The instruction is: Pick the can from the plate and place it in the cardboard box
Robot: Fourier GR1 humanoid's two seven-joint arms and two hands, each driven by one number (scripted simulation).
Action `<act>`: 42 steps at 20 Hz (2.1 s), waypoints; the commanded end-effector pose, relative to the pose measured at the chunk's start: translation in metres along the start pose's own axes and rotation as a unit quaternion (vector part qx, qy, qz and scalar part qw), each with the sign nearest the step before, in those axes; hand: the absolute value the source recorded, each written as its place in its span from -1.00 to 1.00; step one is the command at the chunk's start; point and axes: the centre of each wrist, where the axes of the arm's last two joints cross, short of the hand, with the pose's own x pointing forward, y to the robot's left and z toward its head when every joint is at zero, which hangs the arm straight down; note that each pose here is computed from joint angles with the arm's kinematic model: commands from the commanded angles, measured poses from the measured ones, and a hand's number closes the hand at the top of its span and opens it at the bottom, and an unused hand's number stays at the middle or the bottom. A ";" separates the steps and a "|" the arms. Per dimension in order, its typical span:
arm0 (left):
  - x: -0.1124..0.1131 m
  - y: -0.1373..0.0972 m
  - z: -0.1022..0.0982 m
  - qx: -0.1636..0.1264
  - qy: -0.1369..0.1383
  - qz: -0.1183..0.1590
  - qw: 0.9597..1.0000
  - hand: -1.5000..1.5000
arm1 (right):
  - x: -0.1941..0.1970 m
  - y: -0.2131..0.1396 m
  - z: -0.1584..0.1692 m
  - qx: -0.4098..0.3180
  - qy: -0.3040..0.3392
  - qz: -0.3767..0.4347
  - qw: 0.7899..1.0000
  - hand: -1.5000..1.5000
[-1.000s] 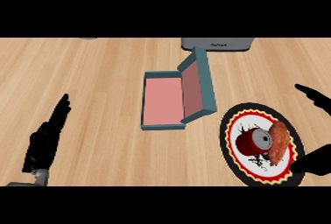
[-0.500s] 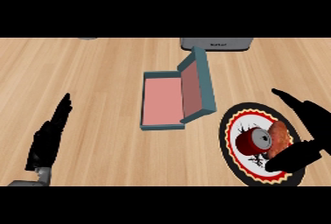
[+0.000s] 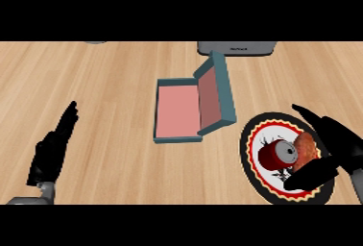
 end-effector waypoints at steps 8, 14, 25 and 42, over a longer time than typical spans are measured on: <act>0.026 0.001 -0.010 0.002 0.002 0.001 1.000 0.00 | -0.005 0.035 -0.009 -0.001 0.039 0.006 0.999 -1.00; -0.001 -0.028 0.009 0.004 0.002 -0.005 1.000 0.00 | -0.013 0.019 -0.008 -0.002 0.036 0.006 0.999 -1.00; -0.006 -0.025 0.011 0.005 -0.004 0.001 1.000 0.00 | -0.002 0.026 -0.042 0.013 0.040 0.018 0.999 -1.00; -0.013 -0.004 0.011 0.007 -0.004 -0.004 1.000 0.00 | 0.011 0.037 -0.043 -0.108 0.018 0.070 0.992 1.00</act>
